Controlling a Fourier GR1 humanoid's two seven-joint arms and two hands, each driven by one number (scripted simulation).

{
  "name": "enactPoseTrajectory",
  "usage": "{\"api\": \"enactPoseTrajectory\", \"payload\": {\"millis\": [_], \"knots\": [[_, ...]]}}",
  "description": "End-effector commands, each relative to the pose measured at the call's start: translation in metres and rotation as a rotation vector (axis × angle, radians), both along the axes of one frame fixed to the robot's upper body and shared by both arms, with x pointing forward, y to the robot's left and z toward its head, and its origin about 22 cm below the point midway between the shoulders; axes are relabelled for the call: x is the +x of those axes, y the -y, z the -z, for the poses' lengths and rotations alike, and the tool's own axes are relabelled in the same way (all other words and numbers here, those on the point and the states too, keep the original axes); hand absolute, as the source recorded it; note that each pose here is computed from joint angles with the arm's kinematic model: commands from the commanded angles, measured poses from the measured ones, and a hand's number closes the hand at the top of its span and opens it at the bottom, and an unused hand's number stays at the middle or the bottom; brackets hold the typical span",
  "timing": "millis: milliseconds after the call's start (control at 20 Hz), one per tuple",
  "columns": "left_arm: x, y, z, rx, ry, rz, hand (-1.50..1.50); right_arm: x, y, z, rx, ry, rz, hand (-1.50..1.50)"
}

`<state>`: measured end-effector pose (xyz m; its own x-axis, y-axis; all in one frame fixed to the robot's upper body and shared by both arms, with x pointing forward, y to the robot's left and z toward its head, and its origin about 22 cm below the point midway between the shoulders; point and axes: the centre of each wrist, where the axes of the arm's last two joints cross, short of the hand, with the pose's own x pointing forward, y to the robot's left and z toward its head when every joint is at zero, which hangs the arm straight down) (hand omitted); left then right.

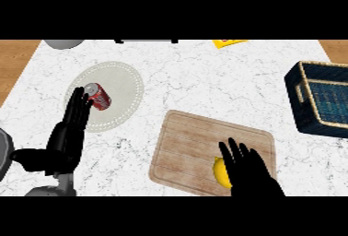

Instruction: Pick the lemon from the cutting board and place it in the basket

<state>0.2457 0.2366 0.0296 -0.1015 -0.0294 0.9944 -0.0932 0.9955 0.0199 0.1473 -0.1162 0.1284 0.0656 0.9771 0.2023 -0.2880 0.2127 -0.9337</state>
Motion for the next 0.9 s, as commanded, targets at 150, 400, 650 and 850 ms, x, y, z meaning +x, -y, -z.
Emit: {"api": "enactPoseTrajectory", "payload": {"millis": [150,400,650,850], "knots": [[0.0,-0.002,-0.007,0.011,0.009,-0.001,0.0,0.005,-0.004,0.027,-0.02,0.047,0.056,-1.5],[0.005,0.018,0.002,0.003,0.013,-0.015,0.0,0.004,-0.022,0.036,0.0,0.033,0.061,-1.5],[0.009,0.002,-0.003,0.012,0.005,-0.006,0.0,0.007,-0.011,0.028,-0.007,0.004,0.074,-1.5],[-0.002,0.004,-0.006,0.016,0.01,0.004,0.0,0.028,-0.021,0.038,-0.041,-0.033,0.083,-1.5]]}}
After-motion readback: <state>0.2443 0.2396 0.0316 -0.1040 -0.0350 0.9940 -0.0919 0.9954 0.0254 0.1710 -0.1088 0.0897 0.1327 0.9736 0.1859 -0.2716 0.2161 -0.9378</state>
